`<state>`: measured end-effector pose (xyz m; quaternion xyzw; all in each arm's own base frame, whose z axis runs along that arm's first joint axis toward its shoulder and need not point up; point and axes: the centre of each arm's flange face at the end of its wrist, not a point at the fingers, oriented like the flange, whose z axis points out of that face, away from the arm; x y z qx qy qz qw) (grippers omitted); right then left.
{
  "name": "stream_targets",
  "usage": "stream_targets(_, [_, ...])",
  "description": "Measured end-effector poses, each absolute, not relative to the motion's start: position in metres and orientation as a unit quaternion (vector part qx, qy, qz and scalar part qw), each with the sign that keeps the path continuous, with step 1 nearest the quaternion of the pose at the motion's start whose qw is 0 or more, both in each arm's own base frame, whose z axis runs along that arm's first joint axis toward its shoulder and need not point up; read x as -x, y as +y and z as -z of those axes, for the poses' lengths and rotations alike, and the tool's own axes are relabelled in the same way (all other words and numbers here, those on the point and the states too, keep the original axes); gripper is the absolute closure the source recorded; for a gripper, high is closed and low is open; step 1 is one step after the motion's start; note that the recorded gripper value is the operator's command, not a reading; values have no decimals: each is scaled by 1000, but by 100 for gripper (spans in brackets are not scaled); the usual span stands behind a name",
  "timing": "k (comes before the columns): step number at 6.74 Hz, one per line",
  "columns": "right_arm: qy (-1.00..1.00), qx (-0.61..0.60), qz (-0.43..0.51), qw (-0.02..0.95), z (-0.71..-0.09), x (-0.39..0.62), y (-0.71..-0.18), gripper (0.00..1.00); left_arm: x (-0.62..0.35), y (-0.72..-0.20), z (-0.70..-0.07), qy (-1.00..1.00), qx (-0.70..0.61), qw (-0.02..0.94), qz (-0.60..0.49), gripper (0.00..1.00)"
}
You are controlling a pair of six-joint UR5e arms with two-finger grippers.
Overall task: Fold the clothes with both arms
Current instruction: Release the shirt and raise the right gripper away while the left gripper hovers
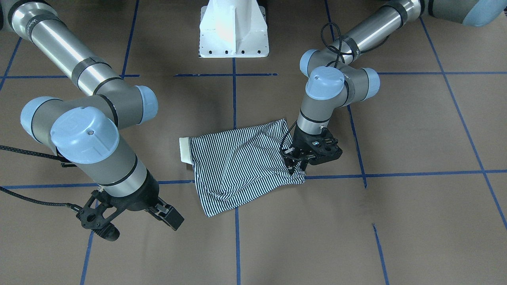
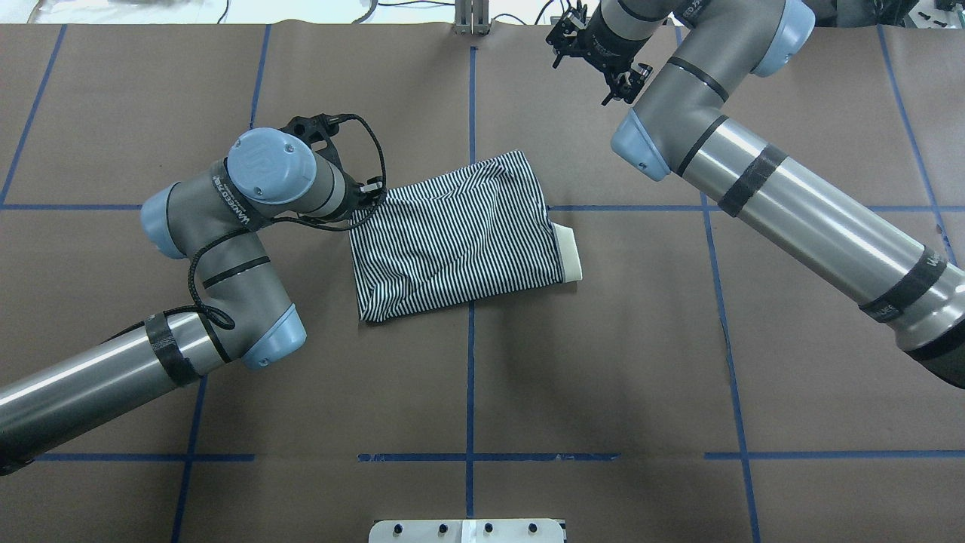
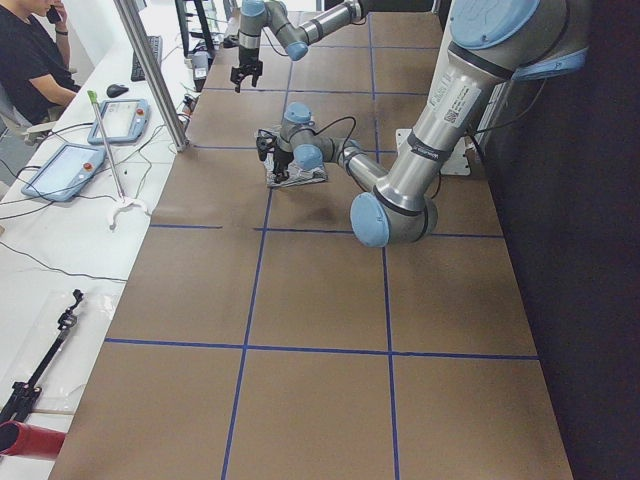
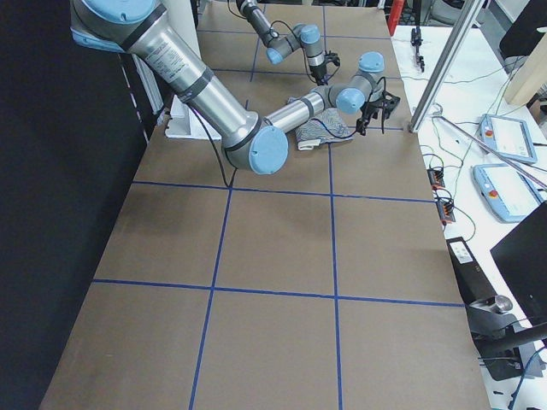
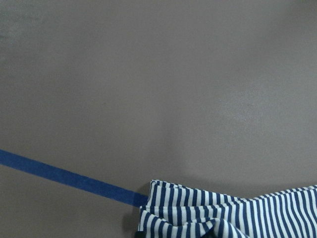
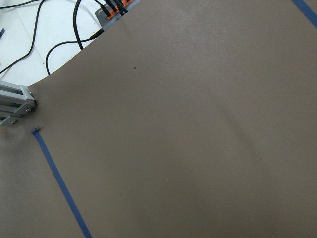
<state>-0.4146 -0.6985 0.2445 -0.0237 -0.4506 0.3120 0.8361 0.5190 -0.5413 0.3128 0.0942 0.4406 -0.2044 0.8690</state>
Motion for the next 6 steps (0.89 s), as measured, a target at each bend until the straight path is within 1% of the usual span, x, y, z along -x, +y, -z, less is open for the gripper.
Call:
stream_targets(1, [-450,24,-313,836,-245,414,-699,0,-523,-544,-313,443,-95,868,204,71])
stream_targets(2, [-450,23,-313,836,-245,414,-699,0,-526,-547,-314,444,-96,867,203,100])
stream_targets(6, [-450,23,-313,836,-246,413,-699,0,-517,-560,-314,438,-117,872,184,100])
